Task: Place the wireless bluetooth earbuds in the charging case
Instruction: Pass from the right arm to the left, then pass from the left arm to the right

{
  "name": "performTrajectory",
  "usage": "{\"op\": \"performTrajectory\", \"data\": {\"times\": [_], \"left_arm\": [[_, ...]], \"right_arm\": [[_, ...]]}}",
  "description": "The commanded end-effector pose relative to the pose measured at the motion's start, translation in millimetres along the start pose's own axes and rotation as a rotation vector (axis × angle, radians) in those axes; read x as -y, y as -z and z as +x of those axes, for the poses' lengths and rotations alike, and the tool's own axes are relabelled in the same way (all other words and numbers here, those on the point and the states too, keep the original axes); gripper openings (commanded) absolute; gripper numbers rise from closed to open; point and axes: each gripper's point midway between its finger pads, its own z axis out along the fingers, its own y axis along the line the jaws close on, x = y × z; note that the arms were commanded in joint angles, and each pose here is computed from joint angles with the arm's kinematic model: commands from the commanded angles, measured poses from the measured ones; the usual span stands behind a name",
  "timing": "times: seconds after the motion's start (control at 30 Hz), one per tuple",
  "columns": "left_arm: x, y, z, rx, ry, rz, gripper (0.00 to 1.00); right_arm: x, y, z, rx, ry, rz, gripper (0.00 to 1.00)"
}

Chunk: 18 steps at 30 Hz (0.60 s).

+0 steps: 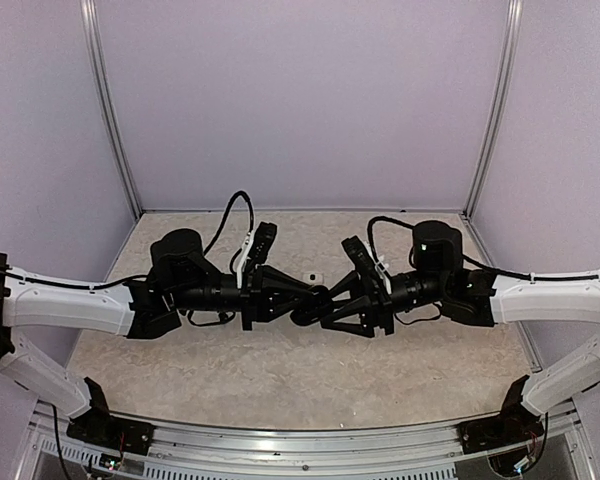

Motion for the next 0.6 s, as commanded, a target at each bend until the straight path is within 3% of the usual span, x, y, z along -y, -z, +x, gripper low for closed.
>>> {"op": "performTrajectory", "data": {"times": [0.0, 0.57], "left_arm": [[7.1, 5.1, -18.3, 0.055, -0.040, 0.009, 0.04], [2.8, 6.2, -18.9, 0.065, -0.049, -0.020, 0.04]], "right_arm": [[-2.1, -1.0, -0.7, 0.016, -0.020, -0.045, 0.48], [-5.3, -2.3, -7.9, 0.048, -0.058, -0.076, 0.41]]}}
